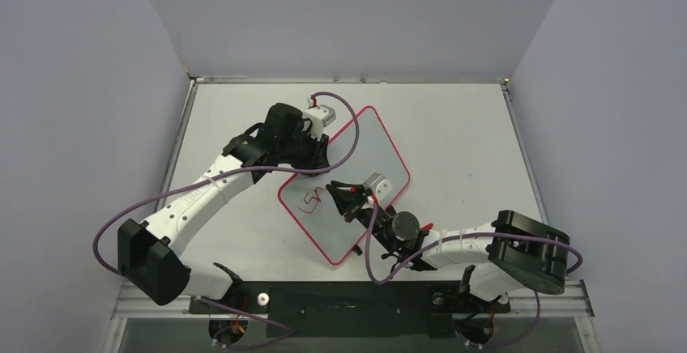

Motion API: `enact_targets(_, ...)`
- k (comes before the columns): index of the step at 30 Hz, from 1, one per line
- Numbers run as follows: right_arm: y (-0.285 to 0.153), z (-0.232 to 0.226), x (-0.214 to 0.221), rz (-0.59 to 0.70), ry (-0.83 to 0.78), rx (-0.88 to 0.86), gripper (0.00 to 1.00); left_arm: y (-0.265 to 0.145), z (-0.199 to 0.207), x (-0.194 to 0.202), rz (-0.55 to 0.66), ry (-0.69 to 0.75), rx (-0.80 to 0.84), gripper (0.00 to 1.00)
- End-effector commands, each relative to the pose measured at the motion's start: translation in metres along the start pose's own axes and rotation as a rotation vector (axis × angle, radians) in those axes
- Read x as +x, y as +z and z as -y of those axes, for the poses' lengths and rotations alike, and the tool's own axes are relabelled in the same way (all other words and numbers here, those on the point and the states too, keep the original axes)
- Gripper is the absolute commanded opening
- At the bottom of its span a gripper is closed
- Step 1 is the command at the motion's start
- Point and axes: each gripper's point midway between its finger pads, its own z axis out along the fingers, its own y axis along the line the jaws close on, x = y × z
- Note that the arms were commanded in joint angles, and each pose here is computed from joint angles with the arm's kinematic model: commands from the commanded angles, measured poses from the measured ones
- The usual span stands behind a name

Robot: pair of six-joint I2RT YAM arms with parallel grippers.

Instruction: Write a sentence on the whiteboard

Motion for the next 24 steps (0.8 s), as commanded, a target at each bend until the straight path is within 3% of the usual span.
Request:
enact_targets(1,-0.013,0.008,0.020,-0.067,-0.024,0.030,0.00,0.002,-0.036,0.017,-0.057,0.129,-0.164,0.00)
enact_targets(12,-0.021,0.007,0.022,-0.077,-0.019,0.028,0.00,0.002,-0.035,0.017,-0.057,0.129,-0.163,0.00)
enact_targets(24,-0.001,-0.003,0.006,-0.045,-0.044,0.003,0.00,0.003,-0.035,0.019,-0.066,0.137,-0.173,0.00)
